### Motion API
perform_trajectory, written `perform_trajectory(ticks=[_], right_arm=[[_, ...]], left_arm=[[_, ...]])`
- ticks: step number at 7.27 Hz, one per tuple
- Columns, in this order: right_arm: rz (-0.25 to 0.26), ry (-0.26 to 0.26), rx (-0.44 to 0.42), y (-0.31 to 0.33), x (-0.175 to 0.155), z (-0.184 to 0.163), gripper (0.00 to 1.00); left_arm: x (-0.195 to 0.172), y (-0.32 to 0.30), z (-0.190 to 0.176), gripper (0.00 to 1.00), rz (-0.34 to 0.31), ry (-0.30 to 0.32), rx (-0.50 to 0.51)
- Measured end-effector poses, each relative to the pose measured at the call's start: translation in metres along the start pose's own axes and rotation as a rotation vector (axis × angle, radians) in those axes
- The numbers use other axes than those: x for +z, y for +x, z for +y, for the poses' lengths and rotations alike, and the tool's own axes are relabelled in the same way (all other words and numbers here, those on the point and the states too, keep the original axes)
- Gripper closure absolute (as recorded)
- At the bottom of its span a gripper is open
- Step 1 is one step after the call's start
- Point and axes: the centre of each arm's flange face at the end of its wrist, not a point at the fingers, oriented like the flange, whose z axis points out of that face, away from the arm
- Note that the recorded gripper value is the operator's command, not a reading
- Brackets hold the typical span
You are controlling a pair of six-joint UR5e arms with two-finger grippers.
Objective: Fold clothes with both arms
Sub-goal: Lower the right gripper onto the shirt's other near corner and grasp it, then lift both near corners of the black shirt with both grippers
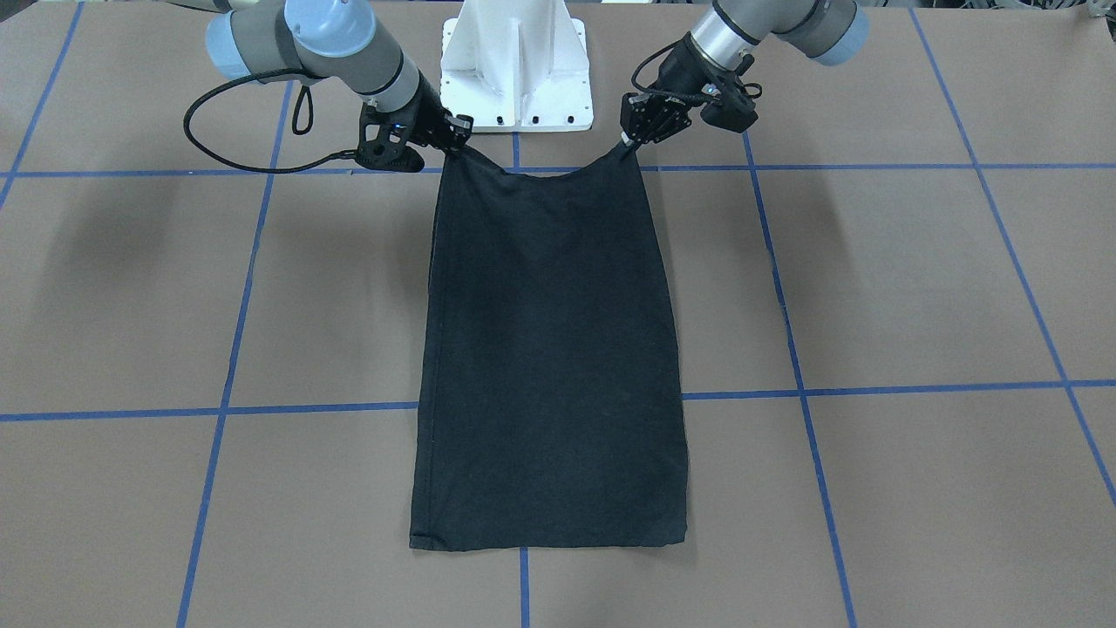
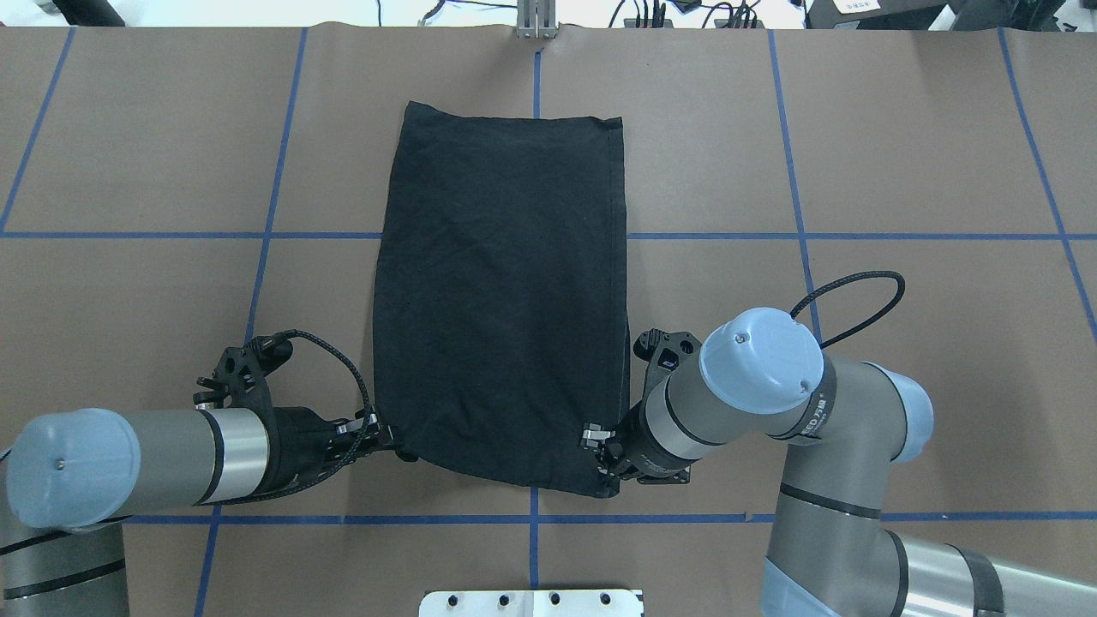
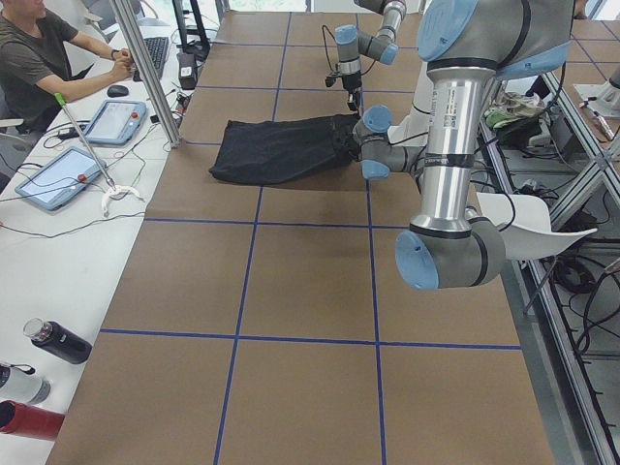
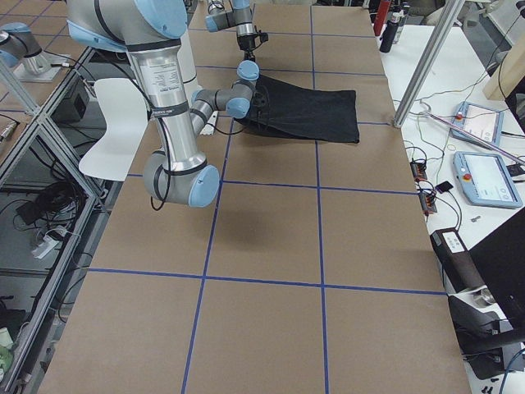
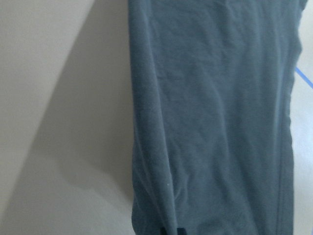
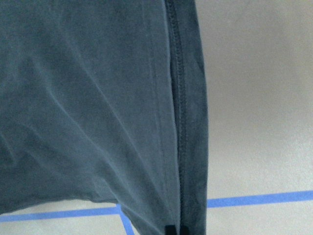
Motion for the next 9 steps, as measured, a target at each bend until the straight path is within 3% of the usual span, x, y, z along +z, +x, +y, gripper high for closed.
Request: perform_trajectory(ticks=[4, 6, 9], right_arm=[[0.011, -0.098, -0.002, 0.031, -0.021, 0.022, 1.0], [0.016, -0.171, -0.008, 0.034, -0.024, 0.034, 1.0], [0.006, -0.178, -0.007, 0.031, -0.03, 0.033, 1.0]], left_arm=[[-0.013, -0.002, 0.076, 1.0, -0.004, -0.166, -0.096], [-0.027, -0.005, 0.092, 1.0, -0.011, -0.208, -0.112], [-0.047, 0.001, 0.096, 1.0, 0.002, -0.234, -0.114]])
